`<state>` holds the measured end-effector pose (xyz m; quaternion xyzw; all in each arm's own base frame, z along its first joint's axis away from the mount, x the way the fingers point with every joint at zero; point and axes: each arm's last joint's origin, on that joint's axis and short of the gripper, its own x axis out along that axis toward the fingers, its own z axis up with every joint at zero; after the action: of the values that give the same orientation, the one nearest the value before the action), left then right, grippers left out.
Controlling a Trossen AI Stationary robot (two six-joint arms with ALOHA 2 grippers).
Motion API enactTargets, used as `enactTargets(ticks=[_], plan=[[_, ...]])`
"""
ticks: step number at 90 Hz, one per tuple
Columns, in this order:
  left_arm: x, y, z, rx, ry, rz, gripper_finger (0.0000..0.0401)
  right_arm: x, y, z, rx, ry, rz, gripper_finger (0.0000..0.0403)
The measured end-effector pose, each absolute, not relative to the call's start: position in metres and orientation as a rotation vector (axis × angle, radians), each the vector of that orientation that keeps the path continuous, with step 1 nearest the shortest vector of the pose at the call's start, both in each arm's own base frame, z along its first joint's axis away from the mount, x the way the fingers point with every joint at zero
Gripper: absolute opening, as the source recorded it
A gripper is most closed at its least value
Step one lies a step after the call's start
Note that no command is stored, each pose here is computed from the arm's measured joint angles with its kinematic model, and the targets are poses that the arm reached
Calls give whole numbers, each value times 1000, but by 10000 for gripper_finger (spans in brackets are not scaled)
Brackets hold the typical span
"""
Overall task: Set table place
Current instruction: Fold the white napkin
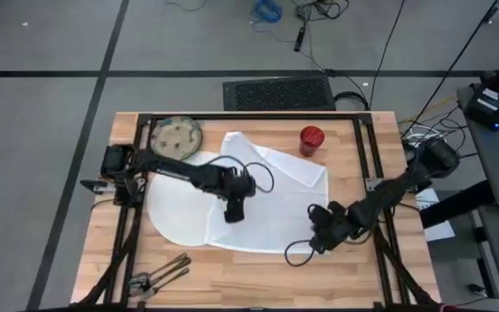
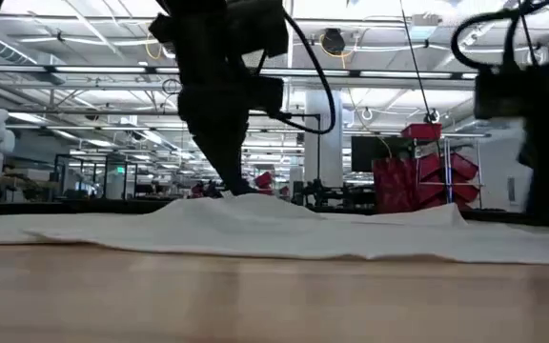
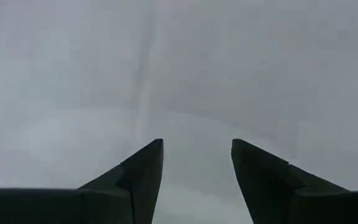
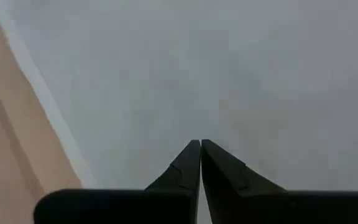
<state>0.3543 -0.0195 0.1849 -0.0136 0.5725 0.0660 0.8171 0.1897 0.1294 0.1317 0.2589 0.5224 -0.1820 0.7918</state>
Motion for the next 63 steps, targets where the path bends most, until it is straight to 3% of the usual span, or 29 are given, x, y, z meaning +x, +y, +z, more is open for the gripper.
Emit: enactTargets(ticks=[18,32,43,63], plan=[[343,-44,196,67,1216,222,178,175,150,130,648,1300,-438,0],[336,-50,207,92,1190,252,178,141,135,157,491,1481,-789,0],[335,-49,212,90,1161,294,178,137,133,179,458,1384,-855,0],[340,-33,213,85,1116,376,178,165,146,181,478,1016,-648,0]])
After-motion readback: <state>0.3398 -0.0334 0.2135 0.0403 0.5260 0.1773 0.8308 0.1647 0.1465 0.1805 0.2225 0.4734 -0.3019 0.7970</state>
